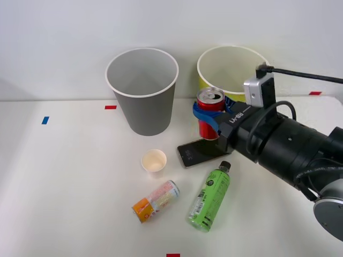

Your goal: Put cans in the gray bin, plastic bottles in the light green bin

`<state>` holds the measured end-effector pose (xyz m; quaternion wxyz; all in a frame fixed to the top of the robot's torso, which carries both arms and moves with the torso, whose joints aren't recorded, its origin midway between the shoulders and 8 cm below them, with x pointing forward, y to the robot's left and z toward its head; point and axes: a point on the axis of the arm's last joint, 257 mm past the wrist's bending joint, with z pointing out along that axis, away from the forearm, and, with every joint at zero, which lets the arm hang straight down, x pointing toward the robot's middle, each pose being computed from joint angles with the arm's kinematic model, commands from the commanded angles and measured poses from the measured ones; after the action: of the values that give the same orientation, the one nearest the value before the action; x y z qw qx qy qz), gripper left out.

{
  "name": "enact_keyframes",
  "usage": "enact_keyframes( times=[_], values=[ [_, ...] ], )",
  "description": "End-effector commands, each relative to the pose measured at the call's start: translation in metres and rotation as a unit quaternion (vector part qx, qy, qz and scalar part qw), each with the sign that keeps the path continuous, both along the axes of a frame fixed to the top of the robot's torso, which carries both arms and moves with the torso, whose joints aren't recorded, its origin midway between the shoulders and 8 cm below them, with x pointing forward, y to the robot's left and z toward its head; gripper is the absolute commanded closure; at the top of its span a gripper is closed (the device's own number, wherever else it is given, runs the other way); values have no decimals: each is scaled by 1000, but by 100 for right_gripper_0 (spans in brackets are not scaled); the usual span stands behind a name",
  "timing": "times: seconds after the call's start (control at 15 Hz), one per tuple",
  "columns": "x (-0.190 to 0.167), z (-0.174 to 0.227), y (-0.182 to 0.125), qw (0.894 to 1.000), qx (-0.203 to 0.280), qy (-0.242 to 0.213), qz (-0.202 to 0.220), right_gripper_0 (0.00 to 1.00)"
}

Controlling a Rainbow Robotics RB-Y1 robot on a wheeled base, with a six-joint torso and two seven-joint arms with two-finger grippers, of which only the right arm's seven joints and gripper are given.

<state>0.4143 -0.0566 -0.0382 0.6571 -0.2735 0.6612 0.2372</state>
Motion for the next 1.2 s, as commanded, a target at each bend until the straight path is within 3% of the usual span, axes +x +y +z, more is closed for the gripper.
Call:
enact_keyframes(
  times=[0.07, 0.47, 0.73, 1.13, 1.2],
  values=[
    [17, 37, 33, 998, 63, 3, 29, 100],
    [112, 44, 94, 995, 82, -12, 50, 100],
    [147, 59, 145, 995, 81, 6, 60, 100],
    [175, 44, 179, 997, 60, 22, 48, 100],
    [175, 43, 181, 997, 58, 21, 48, 94]
  ],
)
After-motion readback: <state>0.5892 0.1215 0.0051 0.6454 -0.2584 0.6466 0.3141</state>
